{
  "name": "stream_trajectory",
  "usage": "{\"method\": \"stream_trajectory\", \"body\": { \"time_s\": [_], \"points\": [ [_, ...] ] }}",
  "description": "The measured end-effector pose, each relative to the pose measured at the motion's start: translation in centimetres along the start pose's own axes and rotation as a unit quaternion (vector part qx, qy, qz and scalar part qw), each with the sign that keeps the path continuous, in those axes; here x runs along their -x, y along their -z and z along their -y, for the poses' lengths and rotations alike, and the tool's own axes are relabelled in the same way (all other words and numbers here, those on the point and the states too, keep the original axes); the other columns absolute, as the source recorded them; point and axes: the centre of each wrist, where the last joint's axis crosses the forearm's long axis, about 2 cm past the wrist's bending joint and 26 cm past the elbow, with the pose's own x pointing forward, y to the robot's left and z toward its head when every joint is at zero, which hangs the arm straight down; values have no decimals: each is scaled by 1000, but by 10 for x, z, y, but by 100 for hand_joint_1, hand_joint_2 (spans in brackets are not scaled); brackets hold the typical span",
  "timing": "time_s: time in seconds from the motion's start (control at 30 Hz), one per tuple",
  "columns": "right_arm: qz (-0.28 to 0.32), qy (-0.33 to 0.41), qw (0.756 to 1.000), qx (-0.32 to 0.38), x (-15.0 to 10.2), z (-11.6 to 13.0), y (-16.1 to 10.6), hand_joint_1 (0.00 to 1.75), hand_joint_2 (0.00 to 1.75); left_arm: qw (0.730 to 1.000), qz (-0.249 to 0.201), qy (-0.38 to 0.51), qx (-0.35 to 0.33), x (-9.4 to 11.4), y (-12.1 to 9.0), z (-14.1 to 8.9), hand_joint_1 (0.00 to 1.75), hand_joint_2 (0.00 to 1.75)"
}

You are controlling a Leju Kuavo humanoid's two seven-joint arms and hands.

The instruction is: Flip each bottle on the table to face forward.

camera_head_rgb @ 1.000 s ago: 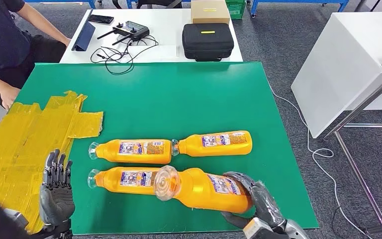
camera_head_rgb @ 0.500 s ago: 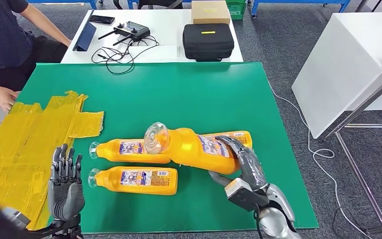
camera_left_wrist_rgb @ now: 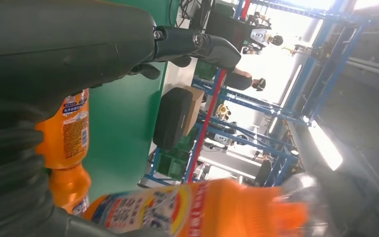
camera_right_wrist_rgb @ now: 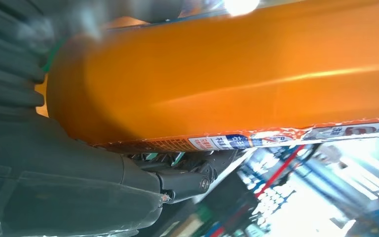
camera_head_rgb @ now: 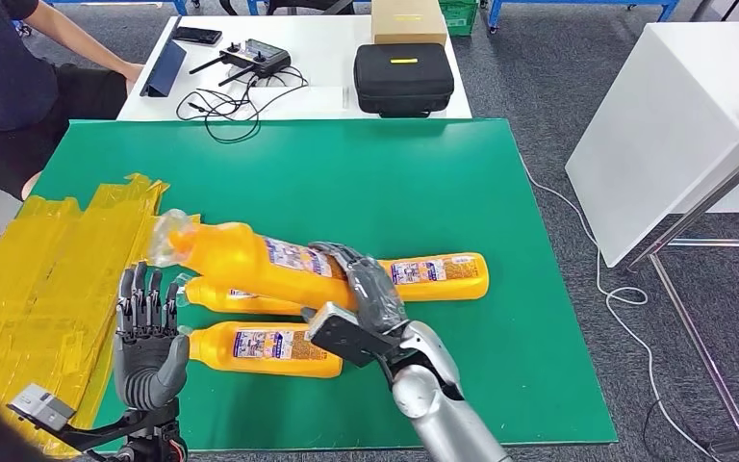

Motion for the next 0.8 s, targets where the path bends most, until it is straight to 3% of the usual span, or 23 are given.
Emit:
{"method": "stream_trajectory", "body": {
  "time_s": [0.3,0.8],
  "points": [
    [42,-23,997,-54,-38,-25,25,175,175,1000,-4,-1,-1,0,1,11,0,175],
    [46,-48,994,-89,-42,-38,25,175,175,1000,-6,-14,12,0,4,21,0,175]
  ]
}}
